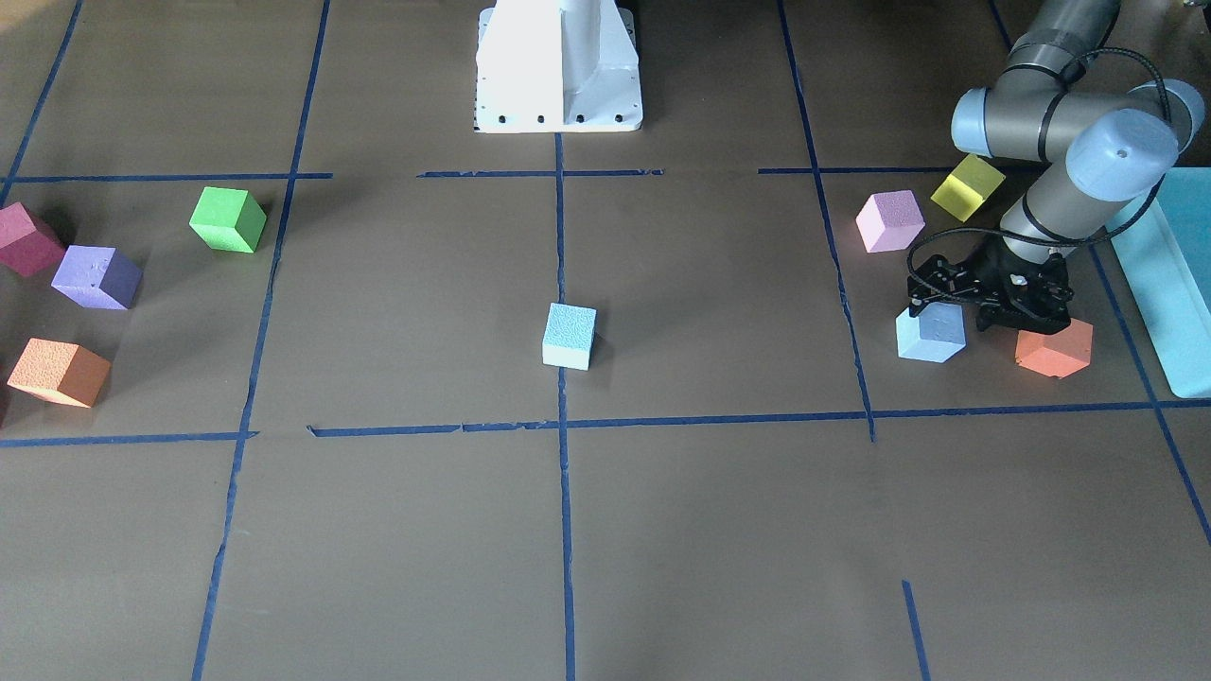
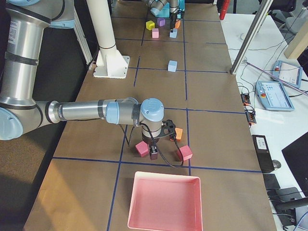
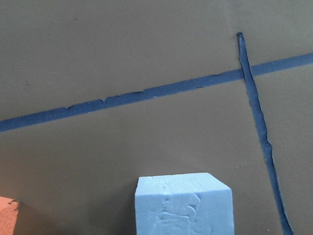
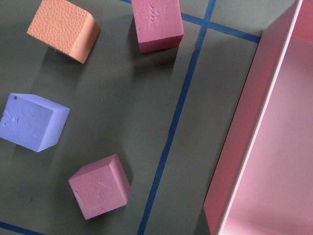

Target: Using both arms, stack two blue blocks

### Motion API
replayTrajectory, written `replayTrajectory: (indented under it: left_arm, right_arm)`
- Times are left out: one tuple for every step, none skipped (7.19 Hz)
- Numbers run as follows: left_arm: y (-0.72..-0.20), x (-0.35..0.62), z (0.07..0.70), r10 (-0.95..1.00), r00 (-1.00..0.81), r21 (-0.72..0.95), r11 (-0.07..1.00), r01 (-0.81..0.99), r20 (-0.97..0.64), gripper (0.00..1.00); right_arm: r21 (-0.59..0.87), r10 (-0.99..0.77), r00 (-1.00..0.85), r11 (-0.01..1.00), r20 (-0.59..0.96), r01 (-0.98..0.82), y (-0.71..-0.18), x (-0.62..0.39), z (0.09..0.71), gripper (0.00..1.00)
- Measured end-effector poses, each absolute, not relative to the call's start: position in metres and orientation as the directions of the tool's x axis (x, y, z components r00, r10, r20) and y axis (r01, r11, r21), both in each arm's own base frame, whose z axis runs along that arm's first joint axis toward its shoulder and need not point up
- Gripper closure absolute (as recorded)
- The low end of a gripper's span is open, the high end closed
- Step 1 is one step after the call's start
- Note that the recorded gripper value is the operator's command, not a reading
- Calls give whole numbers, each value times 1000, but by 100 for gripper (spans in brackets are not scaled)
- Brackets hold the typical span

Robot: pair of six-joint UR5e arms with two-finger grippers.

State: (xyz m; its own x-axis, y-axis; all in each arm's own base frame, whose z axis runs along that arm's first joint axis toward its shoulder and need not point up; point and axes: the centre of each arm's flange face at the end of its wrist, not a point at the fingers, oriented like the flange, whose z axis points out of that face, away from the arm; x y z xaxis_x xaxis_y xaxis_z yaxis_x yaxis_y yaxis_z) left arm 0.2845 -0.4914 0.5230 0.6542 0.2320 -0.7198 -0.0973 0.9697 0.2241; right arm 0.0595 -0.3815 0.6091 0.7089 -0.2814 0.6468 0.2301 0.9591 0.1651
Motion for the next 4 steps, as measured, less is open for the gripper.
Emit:
replayTrajectory:
  left_arm:
    - [-495,292,527,232,659,220,970,-103,-715,9]
    - [-501,299,530,228,663,214,971,-105,-713,29]
    - [-506,303,533,224,667,207,973,-106,-711,50]
    - [-508,305,535,221,669,203,973,-106,-710,69]
  right_arm:
    - [165,-281,709,959,647,231,-381,60,609,0]
    - [164,-281,709,959,647,231,-381,60,610,0]
    - [163,-281,709,959,647,232,-380,60,610,0]
    - [163,-282,709,959,647,232,-380,60,610,0]
